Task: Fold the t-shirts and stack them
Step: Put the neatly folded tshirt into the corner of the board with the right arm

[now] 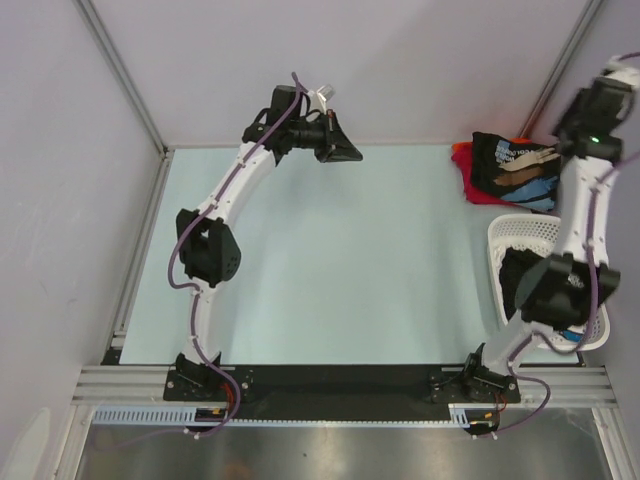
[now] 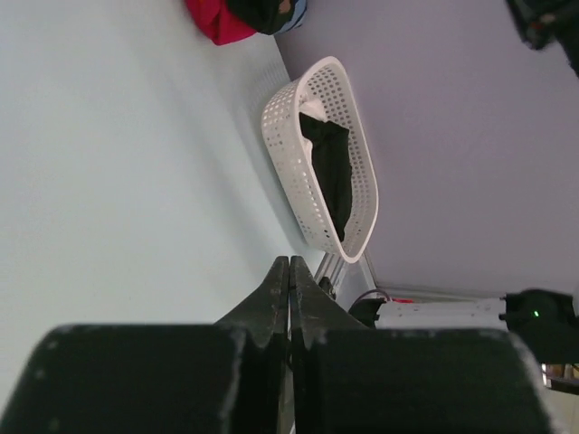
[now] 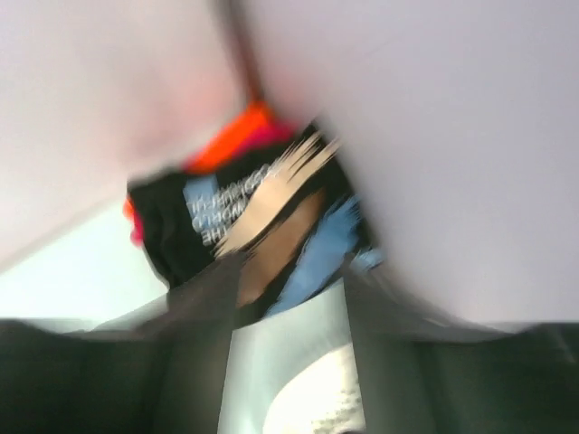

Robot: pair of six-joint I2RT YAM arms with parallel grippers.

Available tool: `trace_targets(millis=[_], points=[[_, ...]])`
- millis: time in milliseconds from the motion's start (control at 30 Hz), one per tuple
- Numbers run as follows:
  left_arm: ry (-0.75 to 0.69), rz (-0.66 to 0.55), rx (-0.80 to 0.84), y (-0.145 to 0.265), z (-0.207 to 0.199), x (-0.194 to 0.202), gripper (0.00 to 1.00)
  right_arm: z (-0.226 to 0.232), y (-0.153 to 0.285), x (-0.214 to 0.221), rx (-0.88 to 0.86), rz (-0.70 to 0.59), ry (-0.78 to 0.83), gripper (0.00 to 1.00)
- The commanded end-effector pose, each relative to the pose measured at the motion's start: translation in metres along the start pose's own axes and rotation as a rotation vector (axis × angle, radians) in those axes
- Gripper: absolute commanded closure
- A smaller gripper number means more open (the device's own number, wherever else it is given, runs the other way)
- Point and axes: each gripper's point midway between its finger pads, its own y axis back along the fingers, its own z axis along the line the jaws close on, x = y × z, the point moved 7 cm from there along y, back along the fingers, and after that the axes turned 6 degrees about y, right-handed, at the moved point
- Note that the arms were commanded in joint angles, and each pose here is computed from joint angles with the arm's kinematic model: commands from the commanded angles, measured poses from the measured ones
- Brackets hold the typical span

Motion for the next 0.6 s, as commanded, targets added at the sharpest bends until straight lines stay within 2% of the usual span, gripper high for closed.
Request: trace_targets(millis=[0,33,67,133,167,300,400,467,567], points=[[0.009,0.084,0.081,-0.034,-0.009,0.016,1.0,-0.043,0.065,-0.021,-0.12,-0.104,-0.211,0.84],[0.022,0.101,0.071,-0.038,-0.004,0.021,1.0,-0.05,0.068,-0.007,-0.093,-0.073,-0.234,0.95],[0.025,0.125,0.07,-0.045,-0.002,0.029,1.0,-0.05,0.069,0.028,-0.082,0.002,-0.242,1.0],[0.044,0.148,0.052,-0.051,0.006,0.038,1.0,-0.043,0.066,0.068,-0.1,0.084,-0.238,1.0],[0.049,0.161,0.051,-0.055,0.007,0.041,1.0,-0.035,0.062,0.101,-0.131,0.167,-0.235,1.0],[0.057,0.17,0.027,-0.057,0.015,0.045,1.0,-0.014,0.042,0.156,-0.173,0.336,-0.18,1.0],[0.049,0.167,0.018,-0.054,0.015,0.046,1.0,-0.008,0.013,0.169,-0.181,0.425,-0.164,1.0],[0.032,0.161,0.01,-0.051,0.013,0.047,1.0,-0.003,-0.001,0.163,-0.181,0.437,-0.149,1.0],[0.027,0.161,-0.017,-0.046,0.014,0.051,1.0,0.005,-0.027,0.139,-0.16,0.377,-0.135,1.0]])
